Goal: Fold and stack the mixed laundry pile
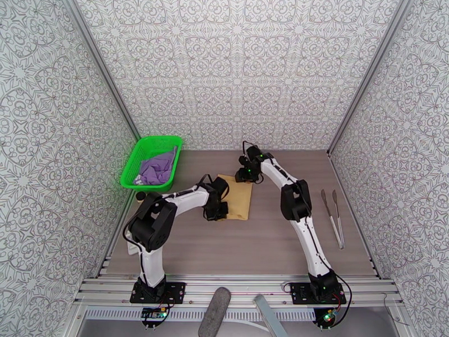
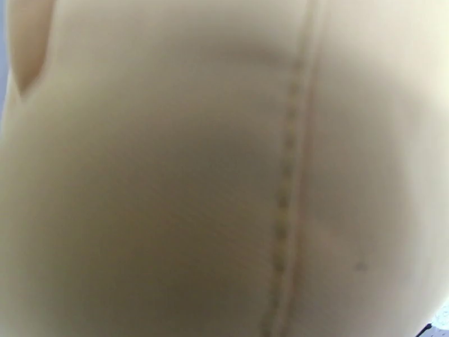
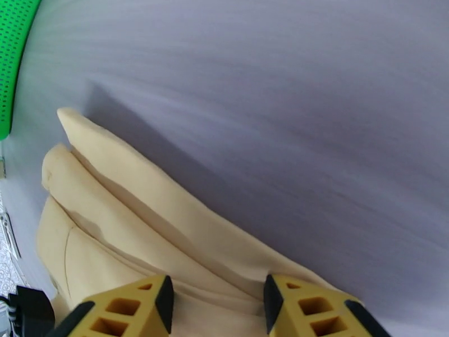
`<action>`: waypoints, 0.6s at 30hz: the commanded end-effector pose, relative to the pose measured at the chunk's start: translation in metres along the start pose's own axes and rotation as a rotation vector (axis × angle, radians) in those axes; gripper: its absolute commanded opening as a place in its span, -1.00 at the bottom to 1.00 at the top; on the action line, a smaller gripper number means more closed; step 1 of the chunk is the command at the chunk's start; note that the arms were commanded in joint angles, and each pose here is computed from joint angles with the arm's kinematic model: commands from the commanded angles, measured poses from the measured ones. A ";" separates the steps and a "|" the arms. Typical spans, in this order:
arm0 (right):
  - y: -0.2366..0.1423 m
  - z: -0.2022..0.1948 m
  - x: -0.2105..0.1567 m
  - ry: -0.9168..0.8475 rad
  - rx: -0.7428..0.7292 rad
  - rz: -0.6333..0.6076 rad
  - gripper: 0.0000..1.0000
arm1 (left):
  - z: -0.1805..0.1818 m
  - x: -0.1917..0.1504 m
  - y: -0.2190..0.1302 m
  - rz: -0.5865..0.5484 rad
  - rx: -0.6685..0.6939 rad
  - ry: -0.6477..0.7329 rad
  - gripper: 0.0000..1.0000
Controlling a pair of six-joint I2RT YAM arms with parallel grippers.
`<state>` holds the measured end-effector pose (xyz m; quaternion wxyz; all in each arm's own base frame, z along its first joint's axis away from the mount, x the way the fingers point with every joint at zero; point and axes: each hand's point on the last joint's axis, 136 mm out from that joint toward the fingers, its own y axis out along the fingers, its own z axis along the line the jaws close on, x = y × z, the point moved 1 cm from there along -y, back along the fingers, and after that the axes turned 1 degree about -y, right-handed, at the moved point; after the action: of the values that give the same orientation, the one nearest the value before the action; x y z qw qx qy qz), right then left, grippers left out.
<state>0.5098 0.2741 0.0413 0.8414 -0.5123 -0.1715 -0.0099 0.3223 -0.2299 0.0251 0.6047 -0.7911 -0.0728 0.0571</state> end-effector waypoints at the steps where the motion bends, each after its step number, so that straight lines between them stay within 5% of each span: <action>1: -0.014 -0.021 -0.024 0.106 -0.120 0.000 -0.04 | 0.018 0.054 0.010 -0.100 0.048 0.019 -0.97; 11: -0.066 -0.050 -0.104 0.390 -0.240 -0.181 0.00 | -0.028 0.129 0.010 -0.147 -0.098 0.098 -0.99; 18: -0.108 -0.055 -0.096 0.352 -0.341 -0.270 0.16 | -0.041 0.144 -0.030 -0.236 -0.091 0.140 -0.88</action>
<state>0.3928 0.1676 0.0477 0.7707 -0.6078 -0.0504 -0.1847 0.4580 -0.2398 0.0366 0.5712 -0.8134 -0.1051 -0.0320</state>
